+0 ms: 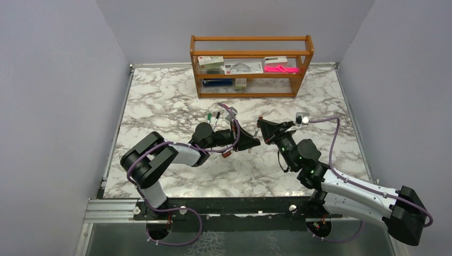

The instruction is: Insert the pens into the pen caps

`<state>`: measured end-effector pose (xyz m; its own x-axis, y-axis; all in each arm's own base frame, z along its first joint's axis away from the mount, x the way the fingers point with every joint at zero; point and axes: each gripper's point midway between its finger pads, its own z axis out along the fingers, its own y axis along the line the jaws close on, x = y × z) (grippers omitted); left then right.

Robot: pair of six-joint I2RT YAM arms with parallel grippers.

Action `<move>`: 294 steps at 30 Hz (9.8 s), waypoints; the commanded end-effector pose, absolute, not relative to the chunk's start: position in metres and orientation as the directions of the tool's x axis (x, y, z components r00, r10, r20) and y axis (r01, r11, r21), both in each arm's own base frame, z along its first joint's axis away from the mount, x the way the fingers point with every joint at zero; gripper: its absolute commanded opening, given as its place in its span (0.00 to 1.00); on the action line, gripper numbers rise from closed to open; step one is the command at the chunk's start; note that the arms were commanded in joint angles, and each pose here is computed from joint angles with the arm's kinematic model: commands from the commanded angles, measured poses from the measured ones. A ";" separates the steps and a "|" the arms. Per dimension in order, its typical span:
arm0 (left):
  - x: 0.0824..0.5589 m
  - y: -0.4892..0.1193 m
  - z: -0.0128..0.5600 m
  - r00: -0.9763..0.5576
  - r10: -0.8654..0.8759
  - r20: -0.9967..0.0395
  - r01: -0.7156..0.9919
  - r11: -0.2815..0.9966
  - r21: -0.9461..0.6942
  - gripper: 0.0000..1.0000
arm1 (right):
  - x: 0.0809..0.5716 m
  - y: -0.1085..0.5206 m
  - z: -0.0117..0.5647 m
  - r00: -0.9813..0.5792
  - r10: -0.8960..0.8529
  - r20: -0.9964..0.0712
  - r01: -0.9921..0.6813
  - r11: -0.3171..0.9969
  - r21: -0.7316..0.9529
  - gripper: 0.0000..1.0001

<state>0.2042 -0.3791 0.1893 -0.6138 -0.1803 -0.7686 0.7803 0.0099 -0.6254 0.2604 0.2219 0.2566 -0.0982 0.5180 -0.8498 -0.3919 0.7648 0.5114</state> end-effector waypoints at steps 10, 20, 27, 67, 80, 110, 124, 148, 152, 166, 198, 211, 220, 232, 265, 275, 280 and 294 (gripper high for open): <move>0.213 -0.390 0.241 -0.510 -0.252 -0.823 0.856 -0.047 -0.516 0.00 | 0.242 0.231 0.219 -0.247 0.482 -0.841 -0.422 0.728 0.541 0.01; 0.221 -0.394 0.258 -0.467 -0.276 -0.840 0.879 -0.035 -0.476 0.00 | 0.230 0.244 0.197 -0.340 0.453 -0.824 -0.452 0.690 0.566 0.01; 0.232 -0.391 0.276 -0.419 -0.310 -0.853 0.899 -0.013 -0.437 0.00 | 0.225 0.246 0.184 -0.383 0.446 -0.809 -0.442 0.680 0.584 0.01; 0.280 -0.382 0.316 -0.334 -0.384 -0.861 0.925 0.044 -0.379 0.00 | 0.194 0.257 0.116 -0.585 0.369 -0.722 -0.415 0.629 0.658 0.01; 0.280 -0.380 0.308 -0.333 -0.371 -0.867 0.924 0.054 -0.378 0.00 | 0.198 0.255 0.128 -0.560 0.390 -0.731 -0.420 0.627 0.656 0.01; 0.346 -0.284 0.076 -0.525 0.073 -0.848 0.469 0.857 -0.216 0.08 | 0.208 0.171 0.172 -0.272 0.443 -0.854 -0.338 0.788 0.516 0.51; 0.359 -0.230 0.032 -0.617 0.143 -0.774 0.233 0.972 -0.007 0.12 | 0.215 0.183 0.154 -0.311 0.416 -0.854 -0.323 0.799 0.507 0.46; 0.346 -0.266 0.057 -0.551 0.138 -0.823 0.463 0.871 -0.164 0.41 | 0.214 0.177 0.134 -0.348 0.428 -0.834 -0.261 0.810 0.525 0.44; 0.334 -0.290 0.071 -0.488 0.189 -0.852 0.613 0.769 -0.181 0.47 | 0.215 0.179 0.123 -0.393 0.393 -0.831 -0.225 0.835 0.501 0.44; 0.307 -0.316 0.080 -0.316 0.335 -0.888 0.785 0.618 -0.046 0.61 | 0.216 0.180 0.113 -0.415 0.386 -0.824 -0.200 0.845 0.497 0.44; 0.293 -0.315 0.020 -0.304 0.613 -0.729 0.838 0.537 0.102 0.48 | 0.220 0.185 0.107 -0.428 0.367 -0.826 -0.196 0.855 0.481 0.42; 0.290 -0.322 0.013 -0.341 0.618 -0.708 0.844 0.533 0.059 0.00 | 0.217 0.181 0.102 -0.437 0.354 -0.827 -0.194 0.861 0.471 0.42; 0.302 -0.322 0.058 -0.292 0.504 -0.813 0.795 0.600 0.086 0.00 | 0.214 0.203 0.109 -0.413 0.223 -0.883 -0.374 0.842 0.388 0.43; 0.326 -0.276 0.150 -0.276 0.048 -0.960 0.553 0.825 -0.117 0.00 | 0.223 0.281 0.101 -0.391 -0.077 -0.917 -0.666 0.712 0.224 0.48; 0.346 -0.183 0.123 -0.362 -0.211 -0.908 0.231 0.923 -0.307 0.00 | 0.243 0.344 0.058 -0.310 -0.304 -0.901 -0.817 0.569 0.089 0.58; 0.344 -0.194 0.129 -0.344 -0.188 -0.920 0.313 0.901 -0.301 0.22 | 0.248 0.341 0.073 -0.229 -0.310 -0.923 -0.828 0.560 0.017 0.59; 0.343 -0.193 0.128 -0.340 -0.180 -0.923 0.318 0.902 -0.292 0.25 | 0.239 0.353 0.069 -0.203 -0.329 -0.922 -0.876 0.481 0.021 0.61; 0.343 -0.191 0.123 -0.344 -0.160 -0.925 0.314 0.909 -0.274 0.24 | 0.236 0.356 0.031 -0.201 -0.440 -0.875 -0.907 0.421 -0.004 0.60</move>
